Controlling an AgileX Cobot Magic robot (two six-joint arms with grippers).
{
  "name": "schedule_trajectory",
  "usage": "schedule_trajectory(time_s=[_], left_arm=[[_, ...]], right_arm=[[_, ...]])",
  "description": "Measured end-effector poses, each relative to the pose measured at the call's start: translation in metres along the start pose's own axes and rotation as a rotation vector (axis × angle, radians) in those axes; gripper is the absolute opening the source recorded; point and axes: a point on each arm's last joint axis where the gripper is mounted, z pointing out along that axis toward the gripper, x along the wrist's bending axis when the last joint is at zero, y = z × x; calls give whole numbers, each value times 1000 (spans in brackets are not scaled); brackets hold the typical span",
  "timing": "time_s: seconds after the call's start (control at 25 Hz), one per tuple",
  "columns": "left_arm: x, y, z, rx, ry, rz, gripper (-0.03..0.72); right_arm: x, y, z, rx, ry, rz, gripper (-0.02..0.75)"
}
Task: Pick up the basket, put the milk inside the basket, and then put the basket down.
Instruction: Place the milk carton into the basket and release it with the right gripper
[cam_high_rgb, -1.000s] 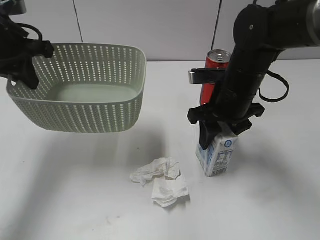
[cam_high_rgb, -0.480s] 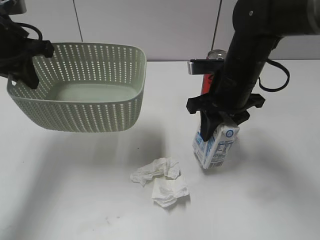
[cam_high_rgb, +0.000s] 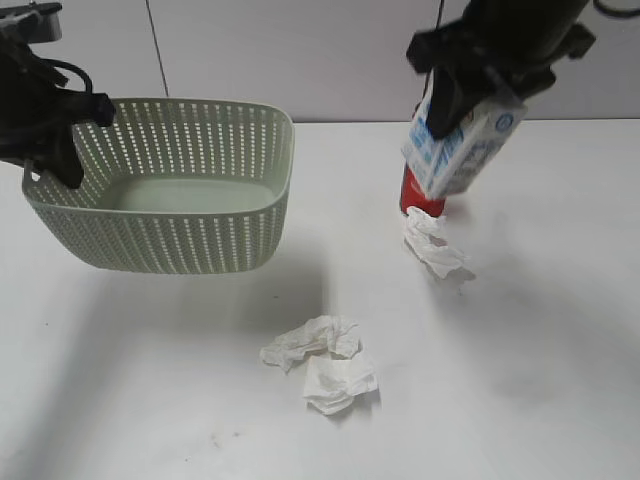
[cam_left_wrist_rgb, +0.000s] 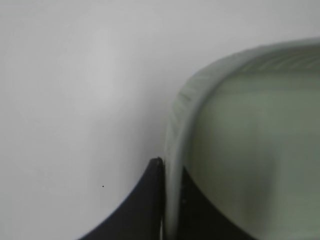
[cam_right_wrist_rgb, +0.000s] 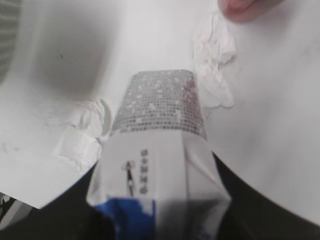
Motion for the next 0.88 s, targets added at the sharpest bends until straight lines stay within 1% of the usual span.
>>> schedule_trajectory(time_s=[0.12,0.2,0.28,0.36,0.4,0.52,0.64,0.88], left_arm=[[0,3,10,5,-12,-15,0],[-2,5,12,-16,-36,-32,0],[-6,7,13,-35,-63,-48,0],[-11,7,14,-47,-76,-41,0],[-14,7,14,-51,-79,-35,0],[-24,5,16,-50,-88,-11,0],[-31,3,17,-47,-96,6,0],[-34,2,17,-50,-98,14,0]], right_arm=[[9,8,-36,-111,58,-1,312],[18,14,-52,-165,135,2,312],[27,19,-60,-212,224,7,312],[35,21,-62,-241,283,8,312],[40,23,-60,-250,299,0,312],[59,27,-45,-253,329,-45,312],[80,33,-13,-222,346,-76,312],[107,40,49,-179,356,-92,312]])
